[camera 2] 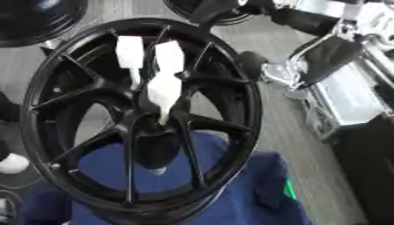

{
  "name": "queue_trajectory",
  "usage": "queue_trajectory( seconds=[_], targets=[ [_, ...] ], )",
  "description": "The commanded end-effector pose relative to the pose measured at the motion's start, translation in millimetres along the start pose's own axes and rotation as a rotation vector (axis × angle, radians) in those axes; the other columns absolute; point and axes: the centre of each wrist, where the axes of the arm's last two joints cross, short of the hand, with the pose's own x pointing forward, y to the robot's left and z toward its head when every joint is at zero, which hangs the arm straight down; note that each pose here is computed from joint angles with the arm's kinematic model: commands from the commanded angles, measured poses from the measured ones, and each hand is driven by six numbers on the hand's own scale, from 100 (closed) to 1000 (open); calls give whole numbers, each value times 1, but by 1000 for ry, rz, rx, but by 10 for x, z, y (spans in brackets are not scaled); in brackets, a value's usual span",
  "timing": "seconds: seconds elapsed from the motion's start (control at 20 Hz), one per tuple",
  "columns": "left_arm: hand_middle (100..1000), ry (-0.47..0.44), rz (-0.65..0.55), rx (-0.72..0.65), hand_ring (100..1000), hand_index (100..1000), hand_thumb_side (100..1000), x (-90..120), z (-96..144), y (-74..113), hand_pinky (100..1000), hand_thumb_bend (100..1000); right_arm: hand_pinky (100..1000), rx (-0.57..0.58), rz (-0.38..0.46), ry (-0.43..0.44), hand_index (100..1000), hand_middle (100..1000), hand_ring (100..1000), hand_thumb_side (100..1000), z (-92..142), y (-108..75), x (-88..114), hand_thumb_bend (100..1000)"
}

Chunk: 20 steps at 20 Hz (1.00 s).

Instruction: Pull the pin out of the wheel hub.

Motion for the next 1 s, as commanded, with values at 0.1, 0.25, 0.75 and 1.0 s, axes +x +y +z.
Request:
queue_trajectory(
  seconds=[0.1, 0.25, 0.75, 1.0],
  targets=[
    [665, -51, -35, 18, 712, 696, 746, 151, -54, 120, 472, 136, 942, 62, 75, 29, 913, 861, 856, 530, -24, 55, 25, 100],
    [665, -56, -79, 22, 712, 696, 742, 186, -54, 217, 470, 116, 941, 83, 95, 49, 914, 862, 859, 524, -34, 110, 10, 100],
    [666, -63, -230, 37, 713, 696, 733, 321, -48, 523, 469, 100, 938, 70, 173, 100, 911, 861, 864, 283, -135, 80, 40, 100],
    [666, -50, -248, 47, 714, 696, 736, 322, -42, 587, 469, 100, 940, 46, 191, 153, 907, 857, 862, 210, -171, 59, 52, 100]
  ],
)
